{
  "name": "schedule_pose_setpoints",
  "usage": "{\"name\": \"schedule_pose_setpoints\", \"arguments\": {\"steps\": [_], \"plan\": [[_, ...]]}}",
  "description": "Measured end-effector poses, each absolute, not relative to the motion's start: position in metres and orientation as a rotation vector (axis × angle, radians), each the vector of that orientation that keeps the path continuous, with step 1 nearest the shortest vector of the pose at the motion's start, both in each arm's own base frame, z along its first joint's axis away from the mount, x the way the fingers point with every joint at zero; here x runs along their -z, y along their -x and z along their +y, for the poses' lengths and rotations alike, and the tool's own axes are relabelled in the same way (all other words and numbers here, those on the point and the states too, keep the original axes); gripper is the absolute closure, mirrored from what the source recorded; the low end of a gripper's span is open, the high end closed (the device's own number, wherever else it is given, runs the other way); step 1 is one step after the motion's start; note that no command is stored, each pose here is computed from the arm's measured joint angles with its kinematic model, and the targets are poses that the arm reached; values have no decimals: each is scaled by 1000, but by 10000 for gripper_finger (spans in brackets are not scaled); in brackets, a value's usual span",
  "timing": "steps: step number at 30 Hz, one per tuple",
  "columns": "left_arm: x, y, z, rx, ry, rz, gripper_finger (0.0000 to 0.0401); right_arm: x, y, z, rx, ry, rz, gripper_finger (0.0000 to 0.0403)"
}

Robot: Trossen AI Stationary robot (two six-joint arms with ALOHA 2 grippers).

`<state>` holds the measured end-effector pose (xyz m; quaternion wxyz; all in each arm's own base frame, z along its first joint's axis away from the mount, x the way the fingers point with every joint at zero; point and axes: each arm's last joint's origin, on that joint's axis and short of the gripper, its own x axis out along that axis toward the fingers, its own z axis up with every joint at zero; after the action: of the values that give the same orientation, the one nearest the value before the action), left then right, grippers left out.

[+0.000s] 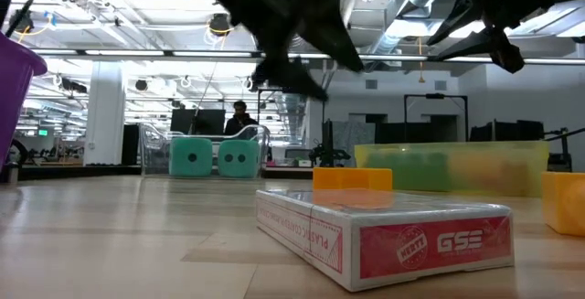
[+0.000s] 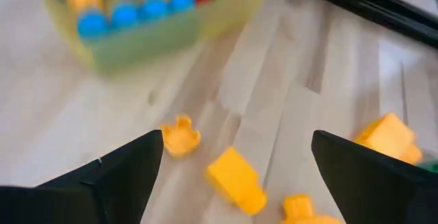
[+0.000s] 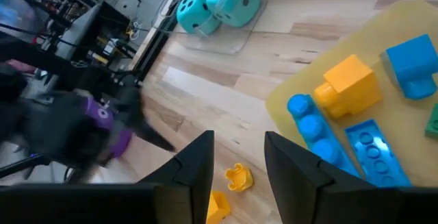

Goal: Pick & Place Toys
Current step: Put the yellow game piece into the yellow bin

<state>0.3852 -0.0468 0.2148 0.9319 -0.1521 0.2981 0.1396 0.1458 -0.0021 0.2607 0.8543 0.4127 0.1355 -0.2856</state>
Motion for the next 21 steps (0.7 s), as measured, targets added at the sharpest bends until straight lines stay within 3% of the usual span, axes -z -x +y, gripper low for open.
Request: {"name": "schedule_pose_setpoints", "arguments": {"steps": [8, 21], "plan": [[-174, -399, -56, -387, 592, 625, 51, -263, -148, 0, 527, -841, 306, 280], [-132, -442, -68, -425, 483, 838, 97, -264, -149, 2, 416, -758, 361, 280]]}}
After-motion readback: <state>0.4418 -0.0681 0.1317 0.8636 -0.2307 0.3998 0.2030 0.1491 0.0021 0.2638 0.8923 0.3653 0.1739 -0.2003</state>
